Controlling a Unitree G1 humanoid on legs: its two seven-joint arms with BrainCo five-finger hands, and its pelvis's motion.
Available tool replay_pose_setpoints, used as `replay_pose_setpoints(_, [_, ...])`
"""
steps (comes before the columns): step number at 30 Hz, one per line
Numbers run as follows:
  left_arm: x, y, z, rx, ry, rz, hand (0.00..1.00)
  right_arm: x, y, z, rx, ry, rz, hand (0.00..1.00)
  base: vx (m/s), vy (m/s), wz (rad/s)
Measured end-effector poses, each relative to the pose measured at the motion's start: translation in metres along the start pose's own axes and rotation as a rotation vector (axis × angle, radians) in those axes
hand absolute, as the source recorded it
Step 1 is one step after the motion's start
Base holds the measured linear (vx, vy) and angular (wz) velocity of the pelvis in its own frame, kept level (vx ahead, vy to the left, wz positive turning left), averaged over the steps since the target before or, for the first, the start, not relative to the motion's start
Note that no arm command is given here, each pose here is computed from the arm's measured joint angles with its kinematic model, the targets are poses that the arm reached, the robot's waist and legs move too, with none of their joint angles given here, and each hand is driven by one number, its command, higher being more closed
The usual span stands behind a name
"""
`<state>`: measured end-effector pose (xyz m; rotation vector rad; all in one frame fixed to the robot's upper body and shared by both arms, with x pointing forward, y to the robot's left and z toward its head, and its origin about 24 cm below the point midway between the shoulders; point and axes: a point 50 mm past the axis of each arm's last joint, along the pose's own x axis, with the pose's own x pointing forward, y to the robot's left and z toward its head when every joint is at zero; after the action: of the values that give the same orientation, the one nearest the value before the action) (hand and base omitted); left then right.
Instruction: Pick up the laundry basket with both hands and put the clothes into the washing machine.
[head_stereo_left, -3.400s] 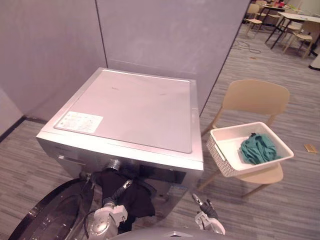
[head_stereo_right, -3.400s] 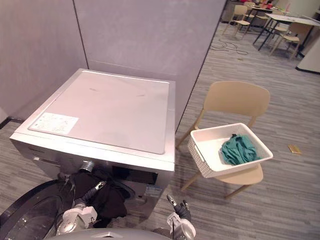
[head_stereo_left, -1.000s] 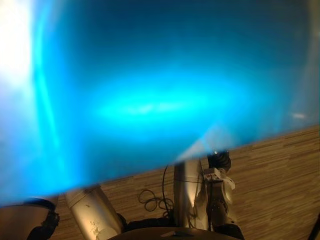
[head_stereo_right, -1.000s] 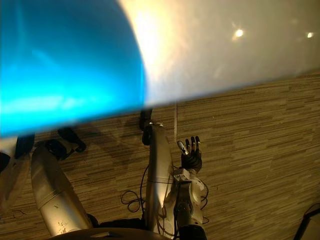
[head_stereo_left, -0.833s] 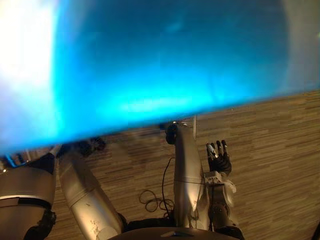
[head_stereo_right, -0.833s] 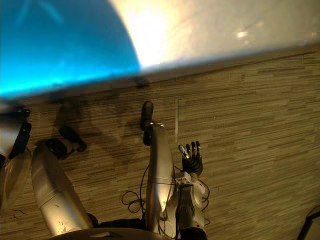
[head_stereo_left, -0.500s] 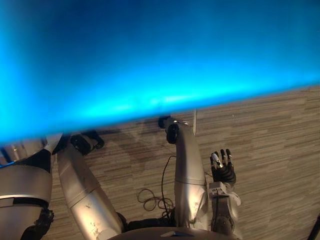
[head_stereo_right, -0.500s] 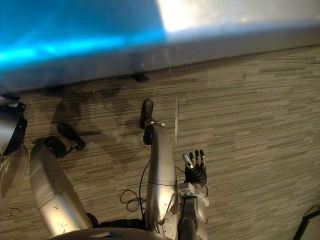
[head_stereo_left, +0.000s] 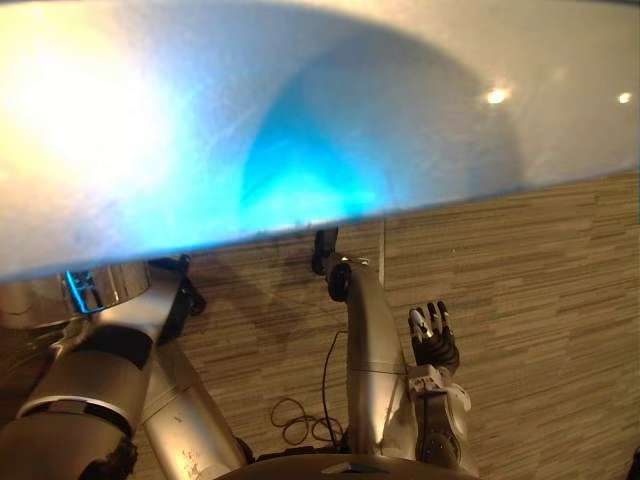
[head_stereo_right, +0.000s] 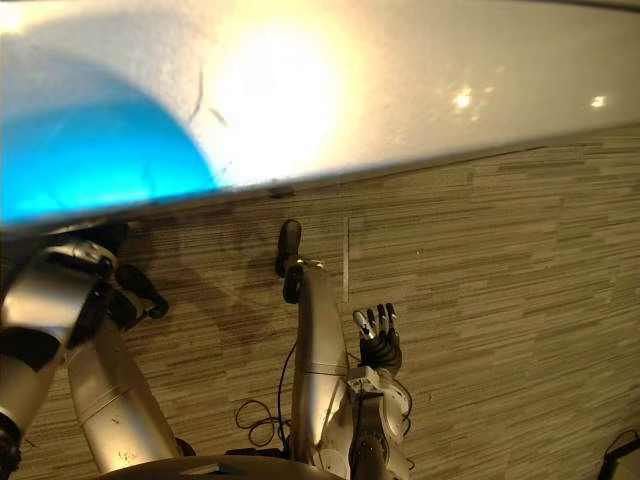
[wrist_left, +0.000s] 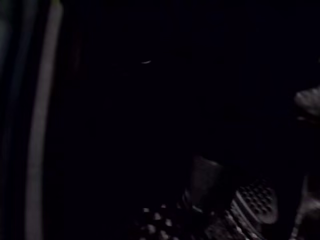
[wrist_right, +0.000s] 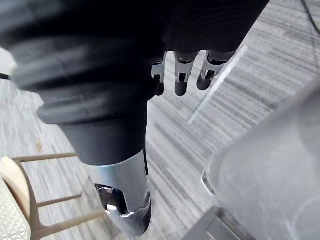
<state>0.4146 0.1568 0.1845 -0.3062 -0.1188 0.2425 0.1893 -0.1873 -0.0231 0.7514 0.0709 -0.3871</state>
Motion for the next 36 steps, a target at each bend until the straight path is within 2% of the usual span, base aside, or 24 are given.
replay_pose_setpoints(2, [-0.007, 0.014, -0.021, -0.059, 0.045, 0.048, 0.00, 0.004, 0.005, 0.000, 0.004, -0.004, 0.015, 0.00, -0.01, 0.020, 0.16])
replay_pose_setpoints(4, [-0.025, 0.042, -0.058, -0.088, 0.116, 0.129, 0.00, 0.004, 0.007, -0.004, 0.007, 0.011, 0.015, 0.00, -0.02, 0.001, 0.25])
replay_pose_setpoints(6, [-0.039, 0.063, -0.082, -0.062, 0.164, 0.182, 0.00, 0.005, 0.007, -0.008, 0.002, 0.027, 0.011, 0.00, -0.01, -0.018, 0.29])
replay_pose_setpoints(7, [-0.059, 0.091, -0.111, -0.013, 0.238, 0.247, 0.00, 0.007, 0.006, -0.012, -0.006, 0.044, 0.003, 0.00, 0.00, -0.049, 0.37])
replay_pose_setpoints(9, [-0.085, 0.113, -0.140, 0.024, 0.324, 0.297, 0.00, 0.008, 0.003, -0.016, -0.022, 0.061, -0.006, 0.00, 0.02, -0.060, 0.40])
replay_pose_setpoints(11, [-0.126, 0.144, -0.176, 0.046, 0.448, 0.377, 0.00, 0.008, -0.001, -0.022, -0.040, 0.086, -0.034, 0.00, 0.07, -0.065, 0.52])
replay_pose_setpoints(16, [-0.199, 0.171, -0.224, 0.103, 0.658, 0.441, 0.00, 0.009, -0.012, -0.032, -0.073, 0.139, -0.078, 0.00, 0.12, -0.025, 0.29])
replay_pose_setpoints(20, [-0.262, 0.194, -0.249, 0.133, 0.825, 0.488, 0.00, -0.005, -0.041, -0.055, -0.143, 0.286, -0.176, 0.00, 0.13, -0.003, -0.09])
replay_pose_setpoints(23, [-0.287, 0.203, -0.255, 0.173, 0.900, 0.487, 0.00, -0.015, -0.062, -0.062, -0.194, 0.344, -0.247, 0.00, 0.15, -0.069, 0.06])
replay_pose_setpoints(26, [-0.310, 0.203, -0.263, 0.198, 0.974, 0.467, 0.00, -0.028, -0.098, -0.066, -0.298, 0.448, -0.351, 0.00, 0.15, -0.082, 0.15])
replay_pose_setpoints(29, [-0.308, 0.195, -0.265, 0.177, 0.973, 0.433, 0.00, -0.042, -0.121, -0.070, -0.393, 0.551, -0.420, 0.00, 0.04, -0.068, 0.41])
replay_pose_setpoints(36, [-0.307, 0.180, -0.271, 0.179, 0.993, 0.358, 0.00, -0.043, -0.135, -0.066, -0.434, 0.599, -0.481, 0.00, 0.01, 0.045, 0.01])
